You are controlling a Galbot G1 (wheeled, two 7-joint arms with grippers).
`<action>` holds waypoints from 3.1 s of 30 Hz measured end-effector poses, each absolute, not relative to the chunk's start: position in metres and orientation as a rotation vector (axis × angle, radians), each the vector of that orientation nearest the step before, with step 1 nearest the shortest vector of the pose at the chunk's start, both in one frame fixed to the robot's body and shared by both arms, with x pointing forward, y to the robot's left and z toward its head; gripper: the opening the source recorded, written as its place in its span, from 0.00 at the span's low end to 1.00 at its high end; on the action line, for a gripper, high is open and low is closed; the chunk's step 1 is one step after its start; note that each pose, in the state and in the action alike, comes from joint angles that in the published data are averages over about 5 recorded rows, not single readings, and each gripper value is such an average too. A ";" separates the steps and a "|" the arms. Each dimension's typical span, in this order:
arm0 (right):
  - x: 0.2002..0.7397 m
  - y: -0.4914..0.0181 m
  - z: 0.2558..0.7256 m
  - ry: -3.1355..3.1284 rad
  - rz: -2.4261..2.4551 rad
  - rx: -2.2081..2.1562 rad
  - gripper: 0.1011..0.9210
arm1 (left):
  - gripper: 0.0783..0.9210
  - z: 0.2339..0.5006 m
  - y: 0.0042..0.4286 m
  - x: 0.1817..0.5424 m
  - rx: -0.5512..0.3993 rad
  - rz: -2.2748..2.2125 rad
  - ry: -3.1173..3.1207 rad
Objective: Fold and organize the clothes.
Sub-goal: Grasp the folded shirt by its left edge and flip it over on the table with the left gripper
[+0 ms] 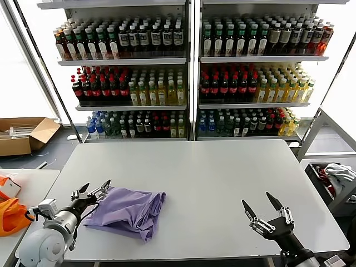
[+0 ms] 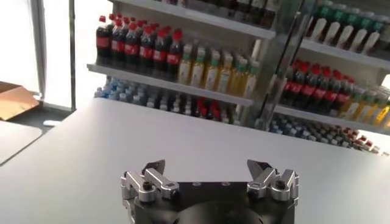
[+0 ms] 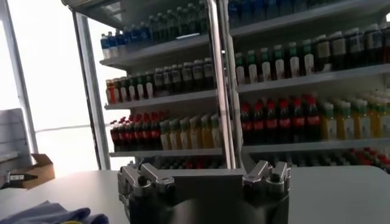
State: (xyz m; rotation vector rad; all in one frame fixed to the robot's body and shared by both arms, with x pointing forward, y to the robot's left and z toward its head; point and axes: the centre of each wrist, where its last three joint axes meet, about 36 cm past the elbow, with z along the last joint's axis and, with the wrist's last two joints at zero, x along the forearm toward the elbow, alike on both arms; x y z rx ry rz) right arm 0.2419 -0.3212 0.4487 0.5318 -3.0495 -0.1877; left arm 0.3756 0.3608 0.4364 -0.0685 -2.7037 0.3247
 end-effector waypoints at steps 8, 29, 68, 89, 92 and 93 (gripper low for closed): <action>0.237 -0.323 0.448 -3.049 -0.180 0.519 0.88 | 0.88 0.407 0.365 0.374 -0.042 0.312 -2.658; 0.228 -0.321 0.456 -3.058 -0.180 0.498 0.88 | 0.45 0.366 0.335 0.356 -0.069 0.234 -2.653; 0.229 -0.312 0.436 -3.079 -0.234 0.501 0.88 | 0.05 0.514 0.405 0.291 0.224 0.291 -2.916; 0.214 -0.290 0.433 -3.038 -0.201 0.484 0.88 | 0.05 0.434 0.167 0.343 -0.263 0.573 -2.573; 0.216 -0.286 0.432 -3.015 -0.176 0.472 0.88 | 0.05 0.427 0.143 0.357 -0.304 0.578 -2.542; 0.217 -0.284 0.431 -3.005 -0.168 0.466 0.88 | 0.05 0.425 0.137 0.361 -0.317 0.577 -2.534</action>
